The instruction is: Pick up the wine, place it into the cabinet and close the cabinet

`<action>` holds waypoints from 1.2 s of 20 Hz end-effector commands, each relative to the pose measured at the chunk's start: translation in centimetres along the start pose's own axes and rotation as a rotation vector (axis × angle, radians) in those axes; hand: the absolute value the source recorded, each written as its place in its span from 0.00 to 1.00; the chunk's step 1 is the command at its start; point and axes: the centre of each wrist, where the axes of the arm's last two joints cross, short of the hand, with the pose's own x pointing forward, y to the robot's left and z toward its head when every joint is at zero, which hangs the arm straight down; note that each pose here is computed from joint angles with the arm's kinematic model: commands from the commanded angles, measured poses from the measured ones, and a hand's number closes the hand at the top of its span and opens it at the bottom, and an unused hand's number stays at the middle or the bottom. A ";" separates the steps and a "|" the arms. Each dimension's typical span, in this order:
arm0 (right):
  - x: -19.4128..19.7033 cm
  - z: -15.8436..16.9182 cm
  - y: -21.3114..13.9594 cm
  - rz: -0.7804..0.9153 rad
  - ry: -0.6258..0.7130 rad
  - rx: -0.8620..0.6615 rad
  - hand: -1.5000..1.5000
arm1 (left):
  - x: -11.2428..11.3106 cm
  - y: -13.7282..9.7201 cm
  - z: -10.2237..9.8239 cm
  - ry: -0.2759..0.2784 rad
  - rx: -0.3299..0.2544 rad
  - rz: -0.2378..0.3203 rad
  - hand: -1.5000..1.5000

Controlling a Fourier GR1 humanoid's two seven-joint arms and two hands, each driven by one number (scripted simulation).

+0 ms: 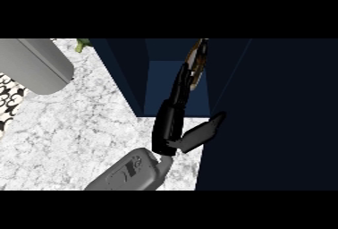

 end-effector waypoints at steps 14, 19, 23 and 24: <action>0.1 2.4 0.9 -0.007 0.006 0.033 0.00 | 4.7 3.9 13.8 0.004 -0.070 0.176 1.00; 0.5 1.1 1.9 0.069 0.002 0.273 1.00 | 6.7 6.0 13.4 -0.002 -0.101 0.164 1.00; 0.2 1.4 4.4 -0.067 0.022 0.367 1.00 | 9.2 9.3 14.5 -0.016 -0.132 0.165 1.00; -0.2 2.0 4.7 -0.111 0.043 0.397 1.00 | 8.5 9.7 15.9 -0.004 -0.127 0.170 1.00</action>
